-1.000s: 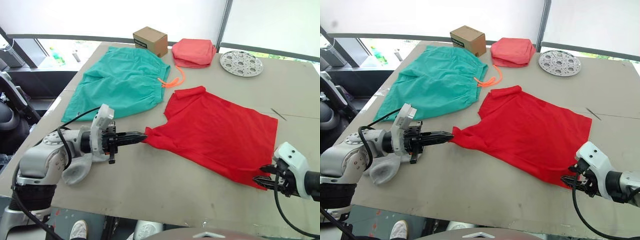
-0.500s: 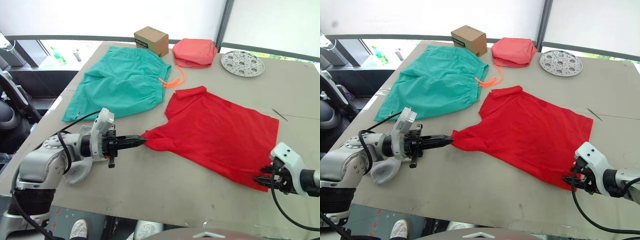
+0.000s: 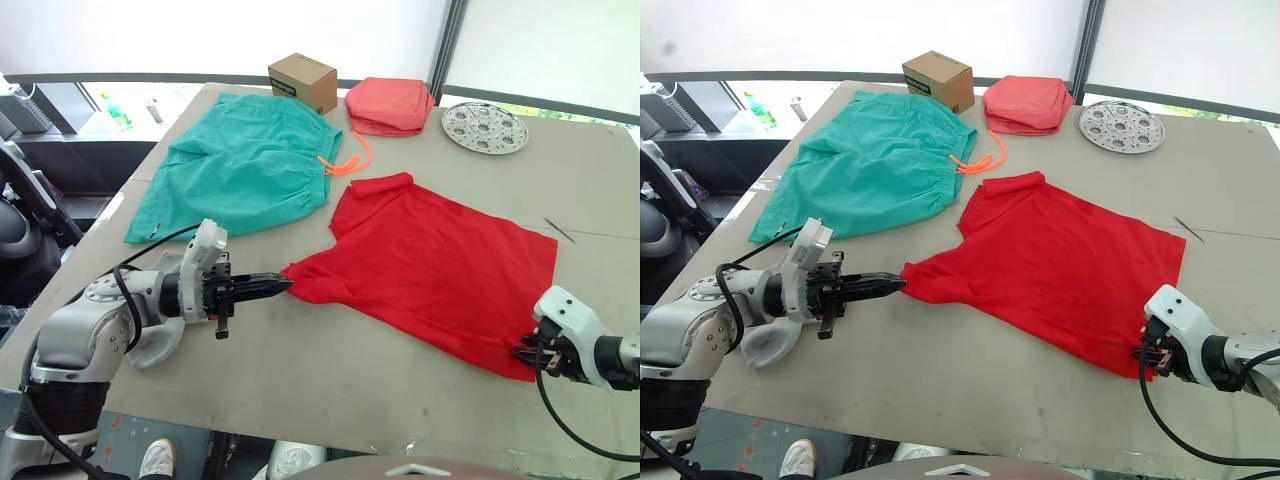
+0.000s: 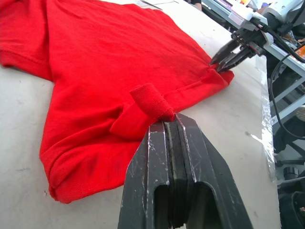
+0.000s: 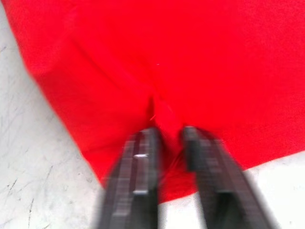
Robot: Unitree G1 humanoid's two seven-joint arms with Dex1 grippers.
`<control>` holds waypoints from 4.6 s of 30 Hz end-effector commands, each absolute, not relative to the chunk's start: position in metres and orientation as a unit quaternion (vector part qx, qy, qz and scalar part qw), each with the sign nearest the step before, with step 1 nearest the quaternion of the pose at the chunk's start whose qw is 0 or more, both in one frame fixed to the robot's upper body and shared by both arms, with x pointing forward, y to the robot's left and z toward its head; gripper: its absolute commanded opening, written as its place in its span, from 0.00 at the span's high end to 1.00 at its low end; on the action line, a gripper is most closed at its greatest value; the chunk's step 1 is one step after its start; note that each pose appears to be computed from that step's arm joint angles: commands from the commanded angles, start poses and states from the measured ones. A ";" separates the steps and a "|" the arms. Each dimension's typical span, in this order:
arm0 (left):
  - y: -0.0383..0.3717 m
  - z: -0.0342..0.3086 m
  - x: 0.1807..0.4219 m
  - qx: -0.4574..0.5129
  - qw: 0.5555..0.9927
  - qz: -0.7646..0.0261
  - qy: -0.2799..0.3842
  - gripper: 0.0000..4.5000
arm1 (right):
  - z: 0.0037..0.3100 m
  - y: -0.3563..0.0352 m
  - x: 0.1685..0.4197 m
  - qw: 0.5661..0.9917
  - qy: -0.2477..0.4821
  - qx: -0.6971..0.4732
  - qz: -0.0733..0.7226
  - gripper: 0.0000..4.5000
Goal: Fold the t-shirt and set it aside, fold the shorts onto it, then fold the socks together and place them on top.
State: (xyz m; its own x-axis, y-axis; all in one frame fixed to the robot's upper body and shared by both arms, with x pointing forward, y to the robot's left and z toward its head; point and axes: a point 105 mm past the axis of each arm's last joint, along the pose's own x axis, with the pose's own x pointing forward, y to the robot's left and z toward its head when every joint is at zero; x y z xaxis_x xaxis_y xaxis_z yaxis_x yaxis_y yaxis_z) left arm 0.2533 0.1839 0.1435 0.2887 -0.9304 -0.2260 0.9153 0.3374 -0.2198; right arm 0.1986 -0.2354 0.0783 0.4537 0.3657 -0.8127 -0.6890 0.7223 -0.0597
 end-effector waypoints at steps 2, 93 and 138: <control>0.182 0.152 0.253 -0.007 0.803 -0.580 0.137 1.00 | 0.088 -0.237 0.197 0.831 0.403 -0.222 0.312 0.98; 0.174 0.144 0.255 0.011 0.801 -0.584 0.132 1.00 | 0.096 -0.245 0.170 0.875 0.364 -0.142 0.286 0.33; 0.173 0.141 0.253 0.012 0.801 -0.584 0.129 1.00 | 0.088 -0.241 0.157 0.859 0.386 -0.141 0.305 0.42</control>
